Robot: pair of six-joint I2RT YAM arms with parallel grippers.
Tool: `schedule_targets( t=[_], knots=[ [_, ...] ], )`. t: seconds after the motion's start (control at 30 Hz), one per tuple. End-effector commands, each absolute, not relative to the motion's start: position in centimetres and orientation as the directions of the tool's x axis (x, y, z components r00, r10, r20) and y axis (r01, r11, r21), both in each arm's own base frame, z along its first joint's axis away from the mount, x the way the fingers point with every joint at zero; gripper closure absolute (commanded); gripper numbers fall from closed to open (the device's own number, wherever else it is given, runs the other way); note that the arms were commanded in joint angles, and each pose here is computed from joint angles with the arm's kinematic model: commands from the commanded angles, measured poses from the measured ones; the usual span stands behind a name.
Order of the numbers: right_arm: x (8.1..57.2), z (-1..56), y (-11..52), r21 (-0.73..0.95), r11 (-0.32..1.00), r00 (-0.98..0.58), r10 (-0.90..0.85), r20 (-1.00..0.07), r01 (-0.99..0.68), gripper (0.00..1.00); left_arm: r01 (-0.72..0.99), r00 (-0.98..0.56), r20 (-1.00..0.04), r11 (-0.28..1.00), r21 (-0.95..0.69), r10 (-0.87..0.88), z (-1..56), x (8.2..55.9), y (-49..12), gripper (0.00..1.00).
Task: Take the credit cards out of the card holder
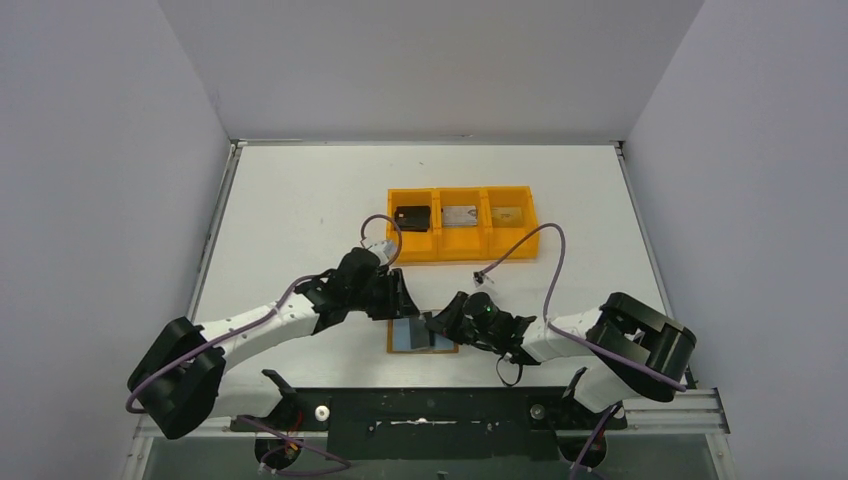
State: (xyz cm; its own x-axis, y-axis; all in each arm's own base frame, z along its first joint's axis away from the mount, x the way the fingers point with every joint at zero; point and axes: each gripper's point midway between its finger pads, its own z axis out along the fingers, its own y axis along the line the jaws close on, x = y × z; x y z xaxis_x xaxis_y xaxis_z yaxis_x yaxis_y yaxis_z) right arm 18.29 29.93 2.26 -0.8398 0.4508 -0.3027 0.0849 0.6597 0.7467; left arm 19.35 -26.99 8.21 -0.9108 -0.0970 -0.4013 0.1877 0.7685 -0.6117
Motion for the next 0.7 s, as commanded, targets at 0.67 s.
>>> schedule_targets(
  t=[0.67],
  knots=[
    [18.6, 2.4, 28.8, 0.763, 0.611, -0.854, 0.495, -0.161, 0.210, 0.97, 0.042, -0.975, -0.200, 0.813, -0.580, -0.092, 0.5, 16.9, -26.0, 0.92]
  ],
)
